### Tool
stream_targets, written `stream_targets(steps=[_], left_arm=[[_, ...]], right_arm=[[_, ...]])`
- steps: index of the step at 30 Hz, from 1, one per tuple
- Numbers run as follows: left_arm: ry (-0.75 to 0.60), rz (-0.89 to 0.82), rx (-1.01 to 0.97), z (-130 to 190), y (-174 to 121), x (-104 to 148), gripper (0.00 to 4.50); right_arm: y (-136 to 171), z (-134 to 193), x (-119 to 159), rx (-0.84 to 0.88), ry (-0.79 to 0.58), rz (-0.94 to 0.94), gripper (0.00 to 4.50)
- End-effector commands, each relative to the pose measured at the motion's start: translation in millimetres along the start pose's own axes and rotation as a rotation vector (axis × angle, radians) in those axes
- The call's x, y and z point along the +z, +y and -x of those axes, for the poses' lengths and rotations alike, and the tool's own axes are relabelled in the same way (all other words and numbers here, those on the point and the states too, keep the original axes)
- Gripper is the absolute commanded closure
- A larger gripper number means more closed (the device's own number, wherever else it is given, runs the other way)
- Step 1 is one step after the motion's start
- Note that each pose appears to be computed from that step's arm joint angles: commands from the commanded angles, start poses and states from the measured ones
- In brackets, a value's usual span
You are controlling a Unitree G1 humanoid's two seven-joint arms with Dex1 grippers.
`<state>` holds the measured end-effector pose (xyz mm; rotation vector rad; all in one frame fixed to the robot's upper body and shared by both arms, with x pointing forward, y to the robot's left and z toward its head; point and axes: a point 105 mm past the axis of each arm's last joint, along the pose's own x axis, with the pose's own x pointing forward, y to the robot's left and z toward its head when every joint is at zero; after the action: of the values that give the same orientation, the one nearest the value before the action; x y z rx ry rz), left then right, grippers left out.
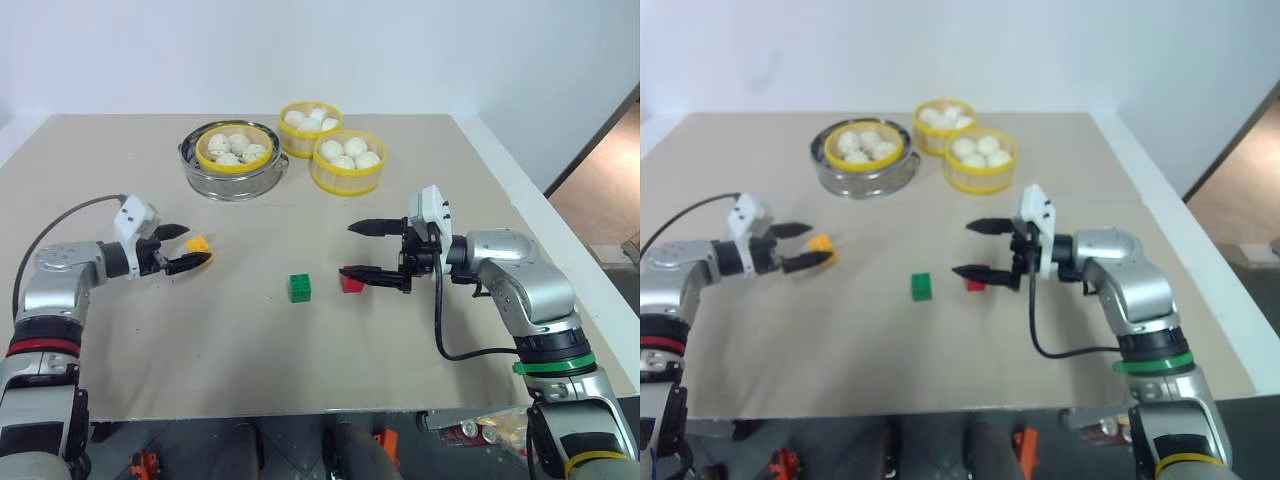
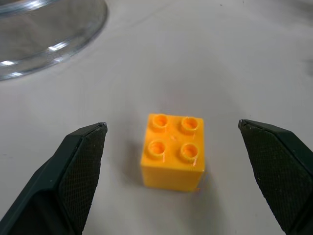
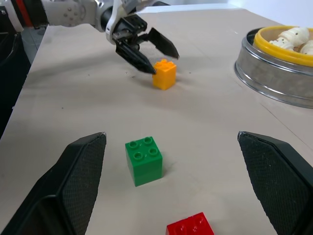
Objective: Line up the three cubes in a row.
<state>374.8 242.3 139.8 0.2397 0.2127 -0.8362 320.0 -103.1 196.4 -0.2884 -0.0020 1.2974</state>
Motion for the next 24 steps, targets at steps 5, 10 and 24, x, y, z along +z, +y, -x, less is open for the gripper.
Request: stream_targets(steps=[5,10,24], left_arm=[[0.055,-0.056,-0.015,-13.1,5.7,-4.8,0.03],[0.099,-0.045,-0.042,-22.3,3.9,-12.4,0.55],[0.082,-0.162,-0.146,-24.3,-11.1,-2.8,3.11]], right_arm=[[-0.5,8.5,9.2,-0.02,-0.001,0.053,0.0],[-0.5,10.6,7.5,-0.021,0.012,0.058,0.0],[0.9,13.0,5.6,-0.01,0.025,0.049,0.0]])
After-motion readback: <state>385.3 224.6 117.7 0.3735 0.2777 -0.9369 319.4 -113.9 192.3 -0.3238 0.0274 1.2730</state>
